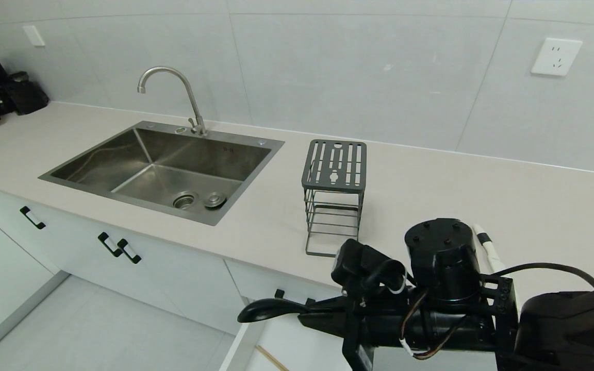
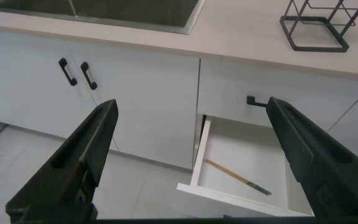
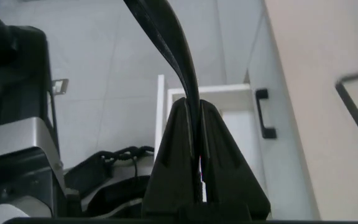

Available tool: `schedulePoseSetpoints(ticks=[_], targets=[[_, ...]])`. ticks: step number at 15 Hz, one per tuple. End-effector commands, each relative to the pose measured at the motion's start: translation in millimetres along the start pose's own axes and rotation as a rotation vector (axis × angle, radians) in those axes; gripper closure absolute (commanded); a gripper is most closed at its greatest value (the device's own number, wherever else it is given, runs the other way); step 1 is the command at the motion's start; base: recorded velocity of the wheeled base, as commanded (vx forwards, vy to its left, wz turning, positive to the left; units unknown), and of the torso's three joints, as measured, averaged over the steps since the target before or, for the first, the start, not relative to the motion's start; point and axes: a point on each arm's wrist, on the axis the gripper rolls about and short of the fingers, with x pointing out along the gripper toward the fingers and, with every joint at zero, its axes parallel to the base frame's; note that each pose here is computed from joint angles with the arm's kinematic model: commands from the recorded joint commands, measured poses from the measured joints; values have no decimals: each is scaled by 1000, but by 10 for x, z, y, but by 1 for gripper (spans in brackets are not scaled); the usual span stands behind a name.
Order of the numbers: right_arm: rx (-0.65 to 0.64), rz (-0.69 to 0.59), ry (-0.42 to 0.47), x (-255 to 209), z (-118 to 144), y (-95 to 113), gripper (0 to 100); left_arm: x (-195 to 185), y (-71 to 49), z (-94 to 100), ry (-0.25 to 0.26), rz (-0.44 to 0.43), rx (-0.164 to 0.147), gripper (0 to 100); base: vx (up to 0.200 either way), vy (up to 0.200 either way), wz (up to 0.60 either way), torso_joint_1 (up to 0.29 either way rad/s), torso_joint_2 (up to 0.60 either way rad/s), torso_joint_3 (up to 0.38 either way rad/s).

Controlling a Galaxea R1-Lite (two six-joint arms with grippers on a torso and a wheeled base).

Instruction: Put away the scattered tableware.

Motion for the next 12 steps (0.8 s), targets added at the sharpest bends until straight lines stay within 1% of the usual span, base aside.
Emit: schedulePoseSetpoints(ticks=[1,4,9,12], targets=[[-13,-5,-17,54,74,29,100,0,0,0,0,0,1,0,0,0,0,0,0,0],[-32,-91,0,106,118,168,100,0,0,0,0,0,0,0,0,0,0,0,0,0],[-42,-110,-5,109,167,240,100,0,0,0,0,0,0,0,0,0,0,0,0,0],[-39,-108,5,99,137,248,100,0,0,0,0,0,0,0,0,0,0,0,0,0]])
